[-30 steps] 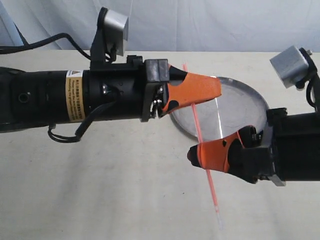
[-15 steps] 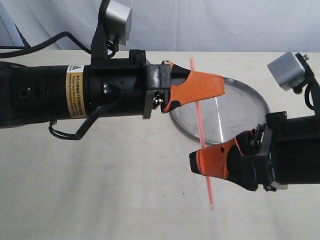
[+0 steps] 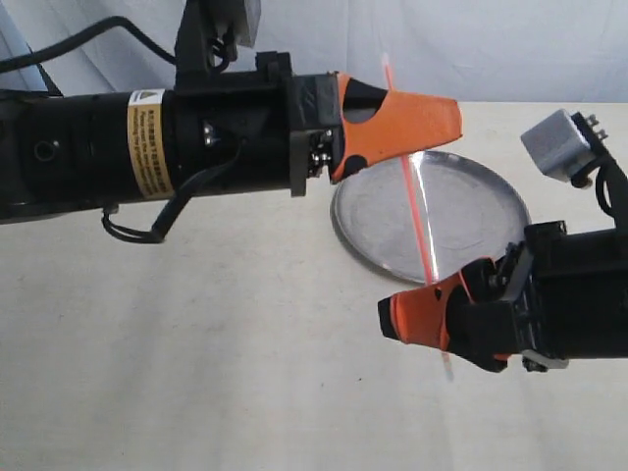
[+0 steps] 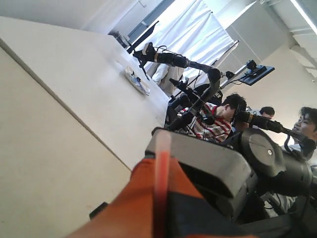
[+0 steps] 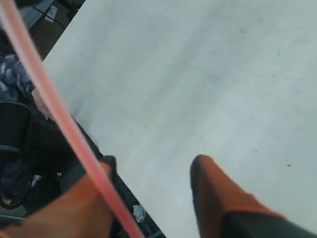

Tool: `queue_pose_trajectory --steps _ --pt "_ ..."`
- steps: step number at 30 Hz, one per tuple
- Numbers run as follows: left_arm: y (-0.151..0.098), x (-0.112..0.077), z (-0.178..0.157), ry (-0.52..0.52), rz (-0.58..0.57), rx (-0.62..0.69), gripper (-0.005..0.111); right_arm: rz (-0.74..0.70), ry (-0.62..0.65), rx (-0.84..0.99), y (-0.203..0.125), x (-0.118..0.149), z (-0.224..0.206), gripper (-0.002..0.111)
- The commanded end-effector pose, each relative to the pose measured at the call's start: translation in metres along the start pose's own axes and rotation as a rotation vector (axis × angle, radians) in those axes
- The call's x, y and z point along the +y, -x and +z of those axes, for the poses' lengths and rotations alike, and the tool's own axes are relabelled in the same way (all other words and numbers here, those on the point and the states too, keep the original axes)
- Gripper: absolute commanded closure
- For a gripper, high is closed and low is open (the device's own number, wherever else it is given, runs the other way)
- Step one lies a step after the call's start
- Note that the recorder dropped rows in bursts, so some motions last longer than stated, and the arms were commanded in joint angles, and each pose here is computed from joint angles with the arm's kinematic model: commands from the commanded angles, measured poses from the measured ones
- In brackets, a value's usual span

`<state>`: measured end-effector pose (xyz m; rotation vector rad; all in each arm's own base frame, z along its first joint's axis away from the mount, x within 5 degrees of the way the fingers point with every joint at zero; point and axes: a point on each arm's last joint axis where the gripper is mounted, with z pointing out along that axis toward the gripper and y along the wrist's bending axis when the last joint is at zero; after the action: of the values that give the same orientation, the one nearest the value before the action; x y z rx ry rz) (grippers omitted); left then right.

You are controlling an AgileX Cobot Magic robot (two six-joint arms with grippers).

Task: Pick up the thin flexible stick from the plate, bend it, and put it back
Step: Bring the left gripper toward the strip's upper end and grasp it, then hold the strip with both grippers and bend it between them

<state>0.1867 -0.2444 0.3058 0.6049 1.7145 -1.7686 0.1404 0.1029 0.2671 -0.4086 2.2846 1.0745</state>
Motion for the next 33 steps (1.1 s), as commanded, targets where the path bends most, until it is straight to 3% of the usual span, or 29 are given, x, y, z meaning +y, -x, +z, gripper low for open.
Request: queue_pose_trajectory --steps 1,6,11,14,17,20,24,29,33 --pt "0.006 -0.01 0.004 -0.059 0.017 -0.008 0.107 0.013 0.0 -0.003 -0.001 -0.001 0.0 0.105" --pt "-0.003 -0.002 0.004 0.02 0.115 0.097 0.107 0.016 0.107 -0.04 0.001 0.012 -0.004 0.108" --pt "-0.012 0.004 0.002 0.081 0.2 0.202 0.107 -0.07 0.17 -0.116 0.007 0.033 -0.024 0.109" --pt "-0.014 -0.001 0.002 0.032 0.142 0.215 0.107 -0.127 0.093 -0.238 0.014 0.037 -0.037 0.109" --pt "-0.014 -0.013 0.002 -0.095 0.102 0.203 0.107 -0.134 -0.024 -0.291 0.015 0.03 -0.043 0.109" --pt "-0.01 -0.023 0.002 -0.193 0.065 0.166 0.107 -0.093 -0.12 -0.235 0.011 0.02 -0.041 0.109" --pt "-0.004 -0.029 0.005 -0.213 0.072 0.128 0.107 -0.018 -0.152 -0.108 0.006 0.01 -0.031 0.109" --pt "-0.001 -0.023 0.01 -0.111 0.175 0.135 0.107 0.004 -0.03 -0.061 0.005 0.017 -0.024 0.109" --pt "-0.01 -0.007 0.009 0.044 0.299 0.256 0.107 -0.061 0.137 -0.194 0.014 0.035 -0.03 0.109"
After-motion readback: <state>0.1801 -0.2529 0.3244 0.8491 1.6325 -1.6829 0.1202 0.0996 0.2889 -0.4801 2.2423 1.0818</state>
